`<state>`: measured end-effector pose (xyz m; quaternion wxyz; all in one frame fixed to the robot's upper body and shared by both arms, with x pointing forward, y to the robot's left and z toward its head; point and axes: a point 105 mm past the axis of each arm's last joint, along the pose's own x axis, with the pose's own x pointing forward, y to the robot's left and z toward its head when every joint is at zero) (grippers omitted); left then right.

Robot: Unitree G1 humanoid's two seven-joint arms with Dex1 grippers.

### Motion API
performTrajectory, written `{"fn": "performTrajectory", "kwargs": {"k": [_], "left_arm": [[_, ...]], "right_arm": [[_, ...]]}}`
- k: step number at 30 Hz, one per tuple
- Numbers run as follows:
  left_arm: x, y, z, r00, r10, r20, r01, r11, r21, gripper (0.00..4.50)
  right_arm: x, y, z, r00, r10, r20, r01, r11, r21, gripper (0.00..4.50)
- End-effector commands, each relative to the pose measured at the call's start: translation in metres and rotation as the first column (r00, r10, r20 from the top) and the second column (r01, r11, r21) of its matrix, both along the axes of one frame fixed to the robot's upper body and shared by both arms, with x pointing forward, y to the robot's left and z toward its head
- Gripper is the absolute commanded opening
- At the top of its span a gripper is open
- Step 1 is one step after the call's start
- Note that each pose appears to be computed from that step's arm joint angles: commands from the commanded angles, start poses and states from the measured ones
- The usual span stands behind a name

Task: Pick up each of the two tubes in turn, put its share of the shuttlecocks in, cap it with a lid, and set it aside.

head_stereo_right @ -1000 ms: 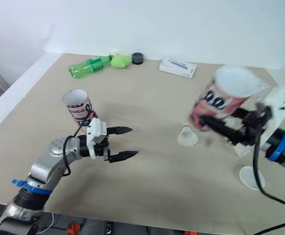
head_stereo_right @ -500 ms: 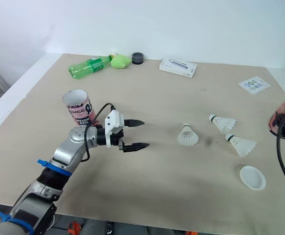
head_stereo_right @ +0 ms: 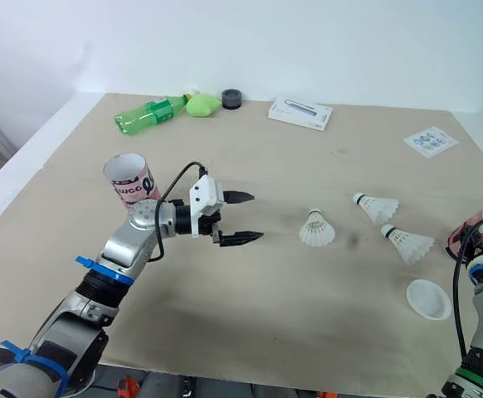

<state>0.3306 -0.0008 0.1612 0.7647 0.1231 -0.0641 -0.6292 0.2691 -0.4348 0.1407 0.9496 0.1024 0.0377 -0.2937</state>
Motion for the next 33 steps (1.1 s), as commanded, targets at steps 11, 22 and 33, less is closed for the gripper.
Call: {"fn": "performTrajectory", "kwargs": {"k": [11,22,33], "left_arm": [[-0.004,-0.001,0.011,0.999,-0.012,0.037,0.012,1.0,-0.009,4.5],[-0.001,-0.001,0.015,0.999,-0.005,0.04,0.006,1.0,-0.015,4.5],[-0.001,-0.002,0.015,1.0,-0.004,0.03,0.005,1.0,-0.02,4.5]], "right_arm": [[0.008,-0.006,0.006,1.0,0.005,-0.009,-0.005,1.0,-0.019,2.76],[0.017,-0.007,0.012,0.998,0.056,-0.039,-0.057,0.998,-0.027,2.76],[0.022,0.001,-0.008,0.995,0.064,-0.077,-0.06,0.997,0.058,2.76]]}}
